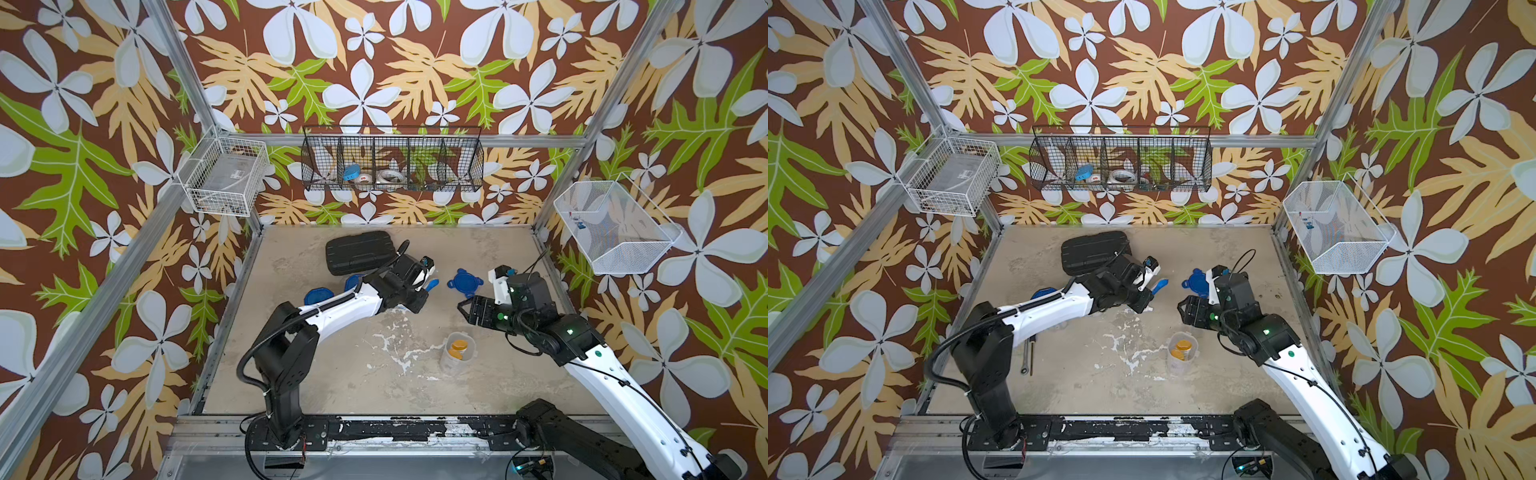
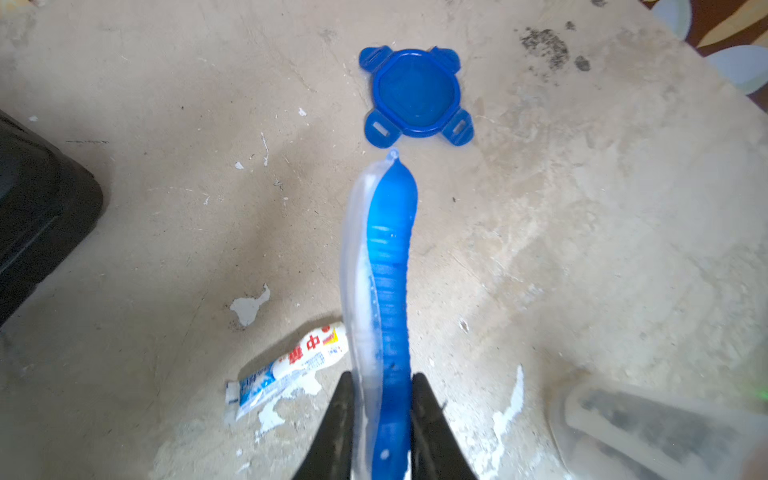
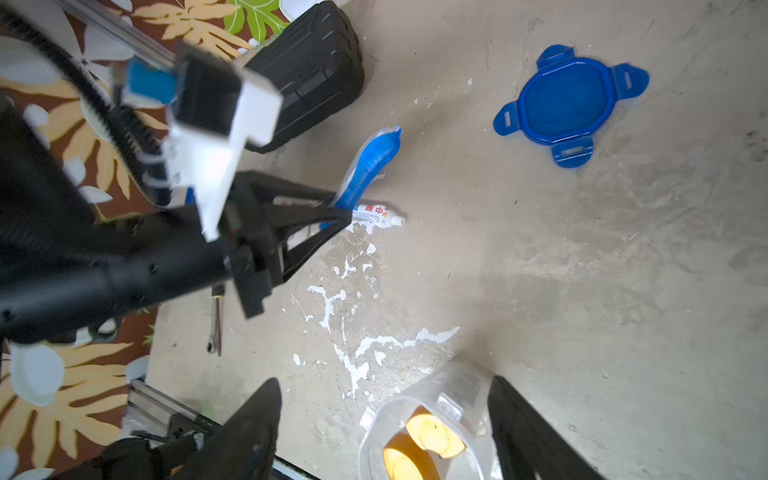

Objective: Pack away toiletry kits
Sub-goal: Pick up the toiletry item from the center of the board.

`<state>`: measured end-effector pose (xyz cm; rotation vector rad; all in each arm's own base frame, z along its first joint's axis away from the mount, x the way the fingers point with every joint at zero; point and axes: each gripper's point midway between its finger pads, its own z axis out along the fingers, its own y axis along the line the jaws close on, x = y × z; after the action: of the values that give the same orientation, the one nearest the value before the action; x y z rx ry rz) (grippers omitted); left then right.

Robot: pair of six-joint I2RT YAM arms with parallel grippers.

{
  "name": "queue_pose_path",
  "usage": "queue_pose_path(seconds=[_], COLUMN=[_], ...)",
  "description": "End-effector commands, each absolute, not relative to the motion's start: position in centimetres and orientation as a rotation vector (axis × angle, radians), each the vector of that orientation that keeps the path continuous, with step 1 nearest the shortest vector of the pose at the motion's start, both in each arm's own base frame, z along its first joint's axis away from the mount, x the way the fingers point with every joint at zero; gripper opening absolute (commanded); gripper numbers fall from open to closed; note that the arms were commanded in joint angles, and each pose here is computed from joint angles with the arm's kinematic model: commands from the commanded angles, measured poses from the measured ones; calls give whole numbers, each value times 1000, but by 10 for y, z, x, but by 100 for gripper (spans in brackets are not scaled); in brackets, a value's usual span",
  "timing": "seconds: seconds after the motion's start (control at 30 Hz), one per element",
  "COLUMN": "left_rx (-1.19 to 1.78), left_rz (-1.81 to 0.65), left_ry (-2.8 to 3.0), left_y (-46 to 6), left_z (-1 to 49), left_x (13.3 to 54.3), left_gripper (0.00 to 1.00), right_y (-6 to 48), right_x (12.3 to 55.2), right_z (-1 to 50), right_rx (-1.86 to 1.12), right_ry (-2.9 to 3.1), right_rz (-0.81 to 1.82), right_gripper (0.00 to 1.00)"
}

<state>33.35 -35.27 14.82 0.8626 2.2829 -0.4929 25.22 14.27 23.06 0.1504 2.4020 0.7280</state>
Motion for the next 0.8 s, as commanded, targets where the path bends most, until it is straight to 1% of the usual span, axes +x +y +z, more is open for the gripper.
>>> queue_pose_path(seconds=[0.0,0.27,0.43,0.53,0.6,0.63,0.7,0.77], left_rx=[871,907,925,940,947,950,958,957], left_rz=[-562,-646,-674,-697,-702,-708,-713,-715], left_ry=[2209,2103,2078,2067,2066,2063,2070,2076], left_y=[-355,-361,-366,-369,-371,-372,-374,-374], left_z=[171,215,224,227,227,228,226,224], left_x=[317,277,260,251,247,246,243,242], left_gripper=[18,19,19,19,19,19,18,18], right_y=[165,191,200,202,205,207,209,211], right_x=[261,276,279,280,279,279,278,276], right_z=[244,237,231,232,231,231,230,231], right_rx=[150,111,131,149,148,147,142,140], right_ry=[2344,2364,2369,2344,2342,2341,2341,2337], right_rz=[978,1132,1209,1250,1269,1271,1275,1279], right_gripper=[79,80,80,77,74,70,59,46])
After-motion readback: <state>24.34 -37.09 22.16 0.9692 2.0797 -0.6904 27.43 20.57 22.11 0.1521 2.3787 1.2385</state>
